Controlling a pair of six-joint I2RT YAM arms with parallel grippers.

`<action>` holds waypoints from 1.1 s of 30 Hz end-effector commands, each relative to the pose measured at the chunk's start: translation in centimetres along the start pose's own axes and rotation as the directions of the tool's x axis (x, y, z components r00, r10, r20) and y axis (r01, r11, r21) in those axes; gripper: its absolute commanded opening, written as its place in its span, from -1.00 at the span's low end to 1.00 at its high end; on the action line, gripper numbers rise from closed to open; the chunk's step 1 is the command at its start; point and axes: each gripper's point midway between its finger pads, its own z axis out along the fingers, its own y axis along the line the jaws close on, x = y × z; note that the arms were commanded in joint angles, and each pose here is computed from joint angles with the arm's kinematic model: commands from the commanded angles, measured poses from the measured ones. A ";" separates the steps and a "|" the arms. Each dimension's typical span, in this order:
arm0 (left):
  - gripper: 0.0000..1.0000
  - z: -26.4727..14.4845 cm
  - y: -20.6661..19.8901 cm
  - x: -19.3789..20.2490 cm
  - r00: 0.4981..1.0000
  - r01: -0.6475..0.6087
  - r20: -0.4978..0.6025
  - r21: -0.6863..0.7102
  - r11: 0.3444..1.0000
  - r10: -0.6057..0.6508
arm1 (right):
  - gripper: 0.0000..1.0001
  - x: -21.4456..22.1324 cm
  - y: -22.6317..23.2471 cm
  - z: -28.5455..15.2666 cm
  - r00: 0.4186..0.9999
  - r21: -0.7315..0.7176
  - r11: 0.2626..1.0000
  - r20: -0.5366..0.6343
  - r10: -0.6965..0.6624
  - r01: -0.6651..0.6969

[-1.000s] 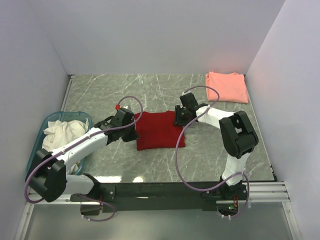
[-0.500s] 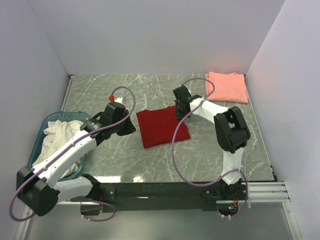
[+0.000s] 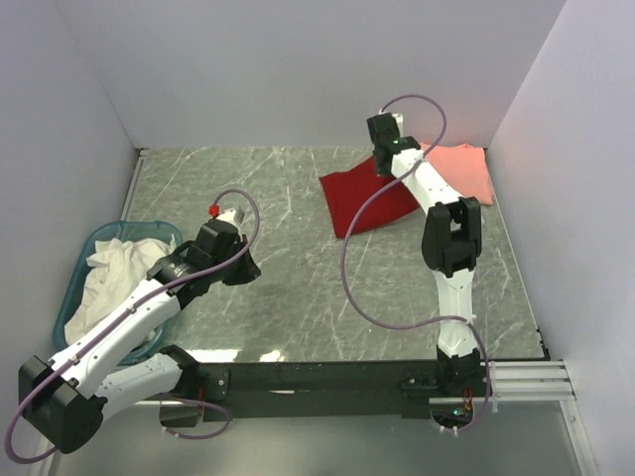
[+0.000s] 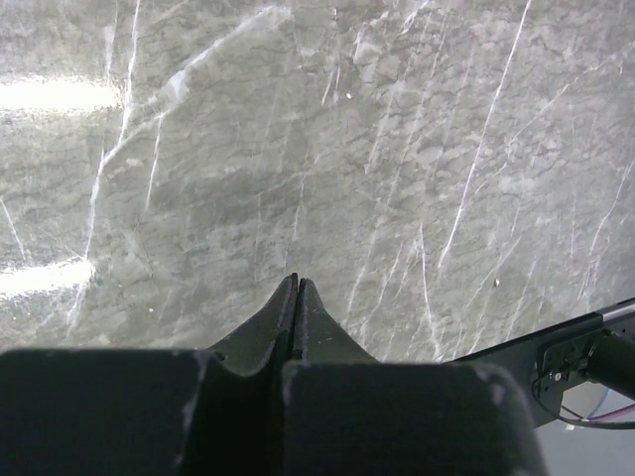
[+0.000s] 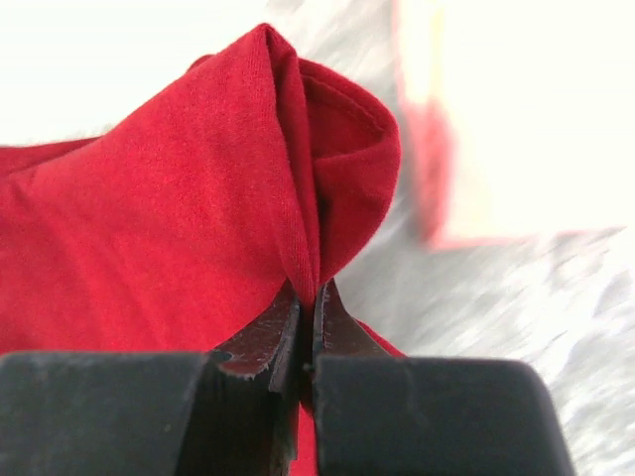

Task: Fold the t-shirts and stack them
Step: Neatly place the folded tshirt to the corner

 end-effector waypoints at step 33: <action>-0.99 1.3 1.7 -1.2 0.990 -0.141 0.020 -0.092 0.986 0.143 | -1.00 -16.4 -14.9 -3.6 0.892 0.400 0.898 0.315 -0.325 0.186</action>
